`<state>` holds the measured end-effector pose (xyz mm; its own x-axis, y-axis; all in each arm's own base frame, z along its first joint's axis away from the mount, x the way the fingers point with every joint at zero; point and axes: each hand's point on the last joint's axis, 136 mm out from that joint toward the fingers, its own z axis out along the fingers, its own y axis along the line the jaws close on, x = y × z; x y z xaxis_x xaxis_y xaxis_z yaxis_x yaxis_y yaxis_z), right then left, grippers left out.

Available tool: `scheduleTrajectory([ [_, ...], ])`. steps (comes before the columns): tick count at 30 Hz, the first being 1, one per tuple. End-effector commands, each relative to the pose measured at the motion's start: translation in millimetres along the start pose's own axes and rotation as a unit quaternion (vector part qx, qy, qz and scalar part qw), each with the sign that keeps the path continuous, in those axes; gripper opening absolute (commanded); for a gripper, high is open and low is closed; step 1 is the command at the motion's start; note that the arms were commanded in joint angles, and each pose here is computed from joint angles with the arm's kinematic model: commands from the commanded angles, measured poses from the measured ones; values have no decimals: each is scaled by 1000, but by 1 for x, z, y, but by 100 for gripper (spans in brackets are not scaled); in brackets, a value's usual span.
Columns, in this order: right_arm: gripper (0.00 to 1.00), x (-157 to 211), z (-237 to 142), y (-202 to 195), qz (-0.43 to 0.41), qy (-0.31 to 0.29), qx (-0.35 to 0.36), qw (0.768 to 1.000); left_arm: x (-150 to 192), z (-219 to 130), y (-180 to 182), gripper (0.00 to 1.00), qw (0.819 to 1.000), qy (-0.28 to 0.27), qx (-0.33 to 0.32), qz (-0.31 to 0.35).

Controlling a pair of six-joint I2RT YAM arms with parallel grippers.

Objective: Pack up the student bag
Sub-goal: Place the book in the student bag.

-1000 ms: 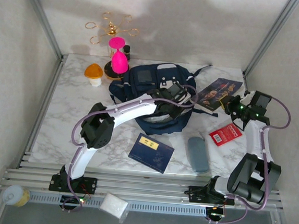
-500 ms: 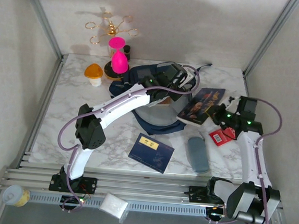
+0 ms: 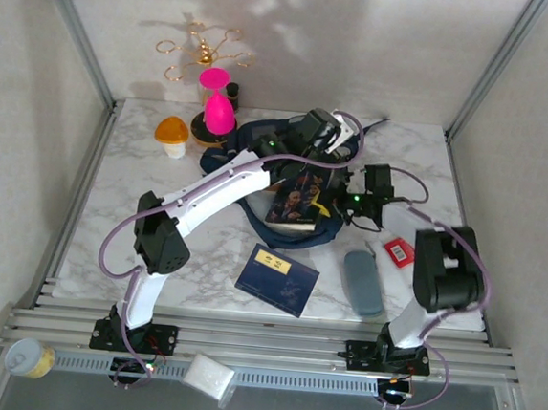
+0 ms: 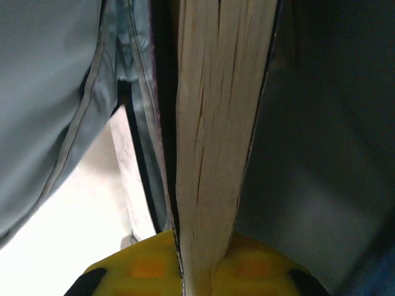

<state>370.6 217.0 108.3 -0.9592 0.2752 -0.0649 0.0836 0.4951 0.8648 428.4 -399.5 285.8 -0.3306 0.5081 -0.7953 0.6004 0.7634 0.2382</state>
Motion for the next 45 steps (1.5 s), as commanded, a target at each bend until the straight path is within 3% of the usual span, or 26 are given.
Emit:
scheduleTrajectory([
  [1, 3, -37, 18, 40, -91, -14, -54, 994, -75, -64, 32, 0, 990, -127, -33, -48],
  [6, 21, -65, 42, 13, -108, -5, 2, 994, -72, -61, 36, 0, 990, -121, -42, -55],
  [11, 42, -67, 30, -4, -123, -20, 70, 990, -68, -58, 42, 0, 990, -114, -55, -64],
  [15, 52, -43, 12, -42, -106, -14, 164, 981, -62, -54, 45, 0, 990, -104, -61, -67],
  [19, 57, -19, -8, -51, -122, -27, 197, 972, -58, -53, 42, 0, 991, -101, -53, -63],
  [25, 53, 35, 13, -30, -154, 29, 159, 975, -58, -53, 39, 0, 992, -103, -43, -66],
  [29, 48, 43, 26, -34, -162, 35, 181, 969, -60, -54, 38, 0, 991, -107, -40, -69],
  [31, 41, 44, 32, -42, -156, 42, 190, 968, -61, -55, 36, 0, 991, -109, -34, -71],
  [35, 25, 24, 33, -56, -168, 16, 236, 957, -61, -57, 35, 0, 991, -109, -29, -69],
  [38, 19, -1, 28, -54, -178, -17, 251, 951, -62, -61, 34, 0, 991, -109, -23, -68],
  [45, 15, -51, 35, -17, -203, -99, 199, 953, -66, -65, 34, 0, 991, -116, -19, -71],
])
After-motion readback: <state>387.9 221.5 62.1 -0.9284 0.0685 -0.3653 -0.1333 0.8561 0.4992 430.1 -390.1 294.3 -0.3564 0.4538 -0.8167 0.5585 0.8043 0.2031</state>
